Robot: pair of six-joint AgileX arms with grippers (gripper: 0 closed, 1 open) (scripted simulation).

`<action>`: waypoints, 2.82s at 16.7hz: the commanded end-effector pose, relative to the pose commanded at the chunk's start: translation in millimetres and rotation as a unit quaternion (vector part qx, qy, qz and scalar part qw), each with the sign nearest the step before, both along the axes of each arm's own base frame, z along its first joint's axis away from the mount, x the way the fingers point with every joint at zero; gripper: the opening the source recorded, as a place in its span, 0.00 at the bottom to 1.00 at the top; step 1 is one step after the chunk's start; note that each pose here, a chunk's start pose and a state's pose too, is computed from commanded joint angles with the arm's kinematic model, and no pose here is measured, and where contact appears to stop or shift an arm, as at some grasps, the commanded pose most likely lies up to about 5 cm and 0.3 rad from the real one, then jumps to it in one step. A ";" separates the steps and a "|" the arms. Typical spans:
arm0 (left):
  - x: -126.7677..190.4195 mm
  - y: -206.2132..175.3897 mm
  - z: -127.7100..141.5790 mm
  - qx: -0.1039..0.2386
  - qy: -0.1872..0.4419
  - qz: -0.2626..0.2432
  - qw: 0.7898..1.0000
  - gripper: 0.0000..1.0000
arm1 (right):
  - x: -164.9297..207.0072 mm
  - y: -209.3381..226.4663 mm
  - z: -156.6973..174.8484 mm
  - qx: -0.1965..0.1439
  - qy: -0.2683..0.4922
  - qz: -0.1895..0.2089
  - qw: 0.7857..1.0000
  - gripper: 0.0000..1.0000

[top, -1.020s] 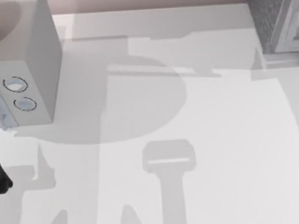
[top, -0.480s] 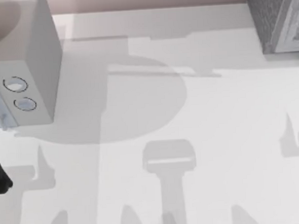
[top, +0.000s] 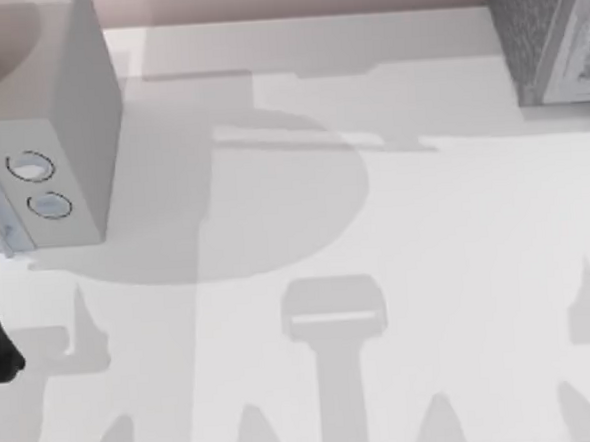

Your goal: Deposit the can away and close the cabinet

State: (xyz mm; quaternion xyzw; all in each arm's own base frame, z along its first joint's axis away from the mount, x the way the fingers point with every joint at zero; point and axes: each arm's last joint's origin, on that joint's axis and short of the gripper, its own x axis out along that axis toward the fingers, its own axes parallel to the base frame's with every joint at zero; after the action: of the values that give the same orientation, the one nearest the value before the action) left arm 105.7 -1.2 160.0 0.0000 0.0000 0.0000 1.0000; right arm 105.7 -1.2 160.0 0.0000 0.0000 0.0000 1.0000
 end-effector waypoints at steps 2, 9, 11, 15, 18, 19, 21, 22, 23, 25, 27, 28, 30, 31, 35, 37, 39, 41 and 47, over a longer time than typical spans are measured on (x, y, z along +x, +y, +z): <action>0.0 0.0 0.0 0.000 0.000 0.000 1.000 1.00 | 0.0 0.0 0.0 0.000 0.000 0.000 1.000 1.00; 0.0 0.0 0.0 0.000 0.000 0.000 1.000 1.00 | 5.4 -5.5 11.2 0.000 -0.008 0.008 1.000 1.00; 0.0 0.0 0.0 0.000 0.000 0.000 1.000 1.00 | 12.1 -13.0 20.2 0.000 -0.012 0.009 1.000 1.00; 0.0 0.0 0.0 0.000 0.000 0.000 1.000 1.00 | 33.5 -41.7 35.9 -0.002 -0.011 0.005 1.000 1.00; 0.0 0.0 0.0 0.000 0.000 0.000 1.000 1.00 | 49.9 -77.3 39.7 -0.003 -0.006 0.000 1.000 1.00; 0.0 0.0 0.0 0.000 0.000 0.000 1.000 1.00 | 54.0 -91.2 38.8 -0.003 -0.005 -0.001 1.000 1.00; 0.0 0.0 0.0 0.000 0.000 0.000 1.000 1.00 | 59.0 -120.1 33.6 -0.002 -0.002 -0.003 1.000 1.00; 0.0 0.0 0.0 0.000 0.000 0.000 1.000 1.00 | 59.7 -134.2 29.6 -0.001 0.000 -0.004 1.000 1.00; 0.0 0.0 0.0 0.000 0.000 0.000 1.000 1.00 | 59.5 -147.6 25.0 -0.001 0.001 -0.004 1.000 1.00; 0.0 0.0 0.0 0.000 0.000 0.000 1.000 1.00 | 56.7 -170.7 14.9 0.001 0.003 -0.002 1.000 1.00; 0.0 0.0 0.0 0.000 0.000 0.000 1.000 1.00 | 52.6 -187.7 6.3 0.001 0.003 -0.001 1.000 1.00; 0.0 0.0 0.0 0.000 0.000 0.000 1.000 1.00 | 50.7 -193.5 3.2 0.001 0.003 0.000 1.000 1.00; 0.0 0.0 0.0 0.000 0.000 0.000 1.000 1.00 | 48.4 -199.8 -0.1 0.000 0.003 0.002 1.000 1.00; 0.0 0.0 0.0 0.000 0.000 0.000 1.000 1.00 | 48.2 -200.2 -0.3 0.000 0.002 0.002 1.000 1.00; 0.0 0.0 0.0 0.000 0.000 0.000 1.000 1.00 | 48.5 -198.8 -0.9 0.001 0.004 0.003 1.000 1.00; 0.0 0.0 0.0 0.000 0.000 0.000 1.000 1.00 | 49.8 -200.8 0.9 0.002 0.004 0.004 1.000 1.00; 0.0 0.0 0.0 0.000 0.000 0.000 1.000 1.00 | 54.9 -209.7 9.2 0.002 0.004 0.006 1.000 1.00; 0.0 0.0 0.0 0.000 0.000 0.000 1.000 1.00 | 62.3 -224.6 24.5 0.004 0.004 0.007 1.000 1.00; 0.0 0.0 0.0 0.000 0.000 0.000 1.000 1.00 | 82.5 -272.2 116.8 0.023 0.014 0.002 1.000 1.00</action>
State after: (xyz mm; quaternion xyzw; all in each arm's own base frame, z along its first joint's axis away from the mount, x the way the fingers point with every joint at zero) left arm 105.7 -1.2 160.0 0.0000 0.0000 0.0000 1.0000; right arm 188.2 -273.4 276.8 0.0225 0.0139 0.0019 0.9996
